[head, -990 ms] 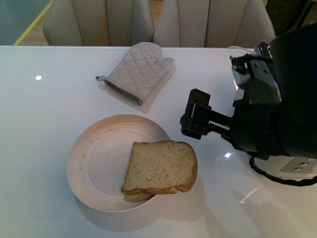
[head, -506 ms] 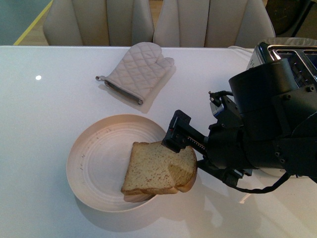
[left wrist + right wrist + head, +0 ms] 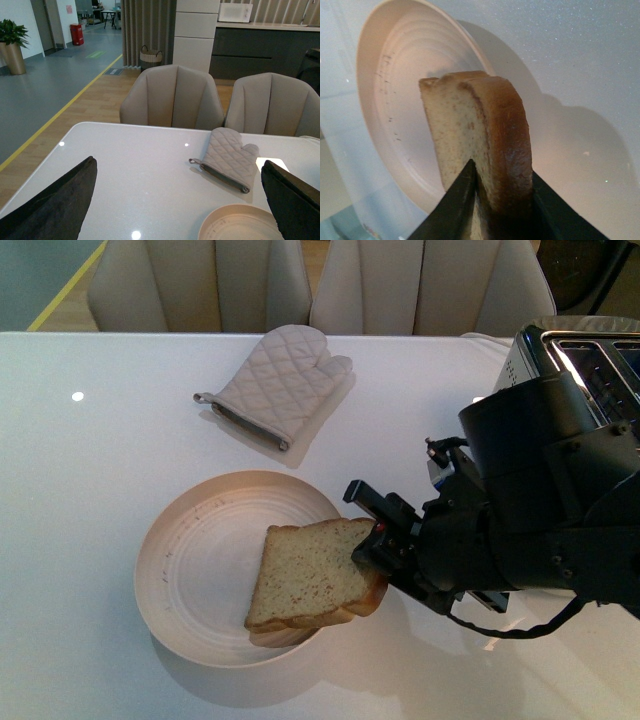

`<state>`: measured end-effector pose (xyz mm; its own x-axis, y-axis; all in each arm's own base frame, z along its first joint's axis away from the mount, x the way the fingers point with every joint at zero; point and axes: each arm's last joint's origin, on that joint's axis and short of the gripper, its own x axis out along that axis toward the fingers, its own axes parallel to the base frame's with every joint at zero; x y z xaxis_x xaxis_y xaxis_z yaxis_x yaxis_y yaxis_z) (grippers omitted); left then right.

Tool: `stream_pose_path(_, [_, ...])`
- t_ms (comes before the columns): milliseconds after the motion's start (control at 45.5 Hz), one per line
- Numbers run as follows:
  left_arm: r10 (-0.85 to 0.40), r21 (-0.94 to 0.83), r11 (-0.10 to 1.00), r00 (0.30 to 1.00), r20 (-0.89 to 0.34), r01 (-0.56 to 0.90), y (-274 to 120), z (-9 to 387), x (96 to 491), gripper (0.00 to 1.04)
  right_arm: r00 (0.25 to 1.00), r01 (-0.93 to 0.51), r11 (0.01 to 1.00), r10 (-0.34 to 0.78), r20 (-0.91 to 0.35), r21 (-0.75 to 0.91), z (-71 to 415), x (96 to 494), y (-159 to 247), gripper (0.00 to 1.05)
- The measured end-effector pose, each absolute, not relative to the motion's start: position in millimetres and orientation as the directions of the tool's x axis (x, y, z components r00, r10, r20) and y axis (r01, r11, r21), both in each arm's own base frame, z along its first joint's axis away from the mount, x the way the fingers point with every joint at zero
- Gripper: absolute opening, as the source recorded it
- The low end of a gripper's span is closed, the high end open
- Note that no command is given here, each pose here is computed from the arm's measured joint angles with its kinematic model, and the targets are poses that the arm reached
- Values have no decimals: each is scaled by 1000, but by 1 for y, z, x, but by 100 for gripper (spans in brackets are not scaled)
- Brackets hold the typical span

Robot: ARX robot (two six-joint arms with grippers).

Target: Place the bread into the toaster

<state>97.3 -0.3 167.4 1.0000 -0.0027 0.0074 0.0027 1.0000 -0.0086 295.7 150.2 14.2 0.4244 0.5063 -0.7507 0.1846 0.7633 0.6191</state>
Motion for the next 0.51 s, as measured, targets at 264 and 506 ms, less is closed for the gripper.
stream_pose_path(264, [-3, -9, 1000, 1000, 7, 3, 0, 167, 97, 98, 576, 161, 711, 495, -651, 684, 82, 300, 116, 3])
stream_pose_path(506, [-3, -9, 1000, 1000, 7, 3, 0, 167, 97, 98, 811, 91, 837, 252, -528, 539, 182, 298, 63, 3])
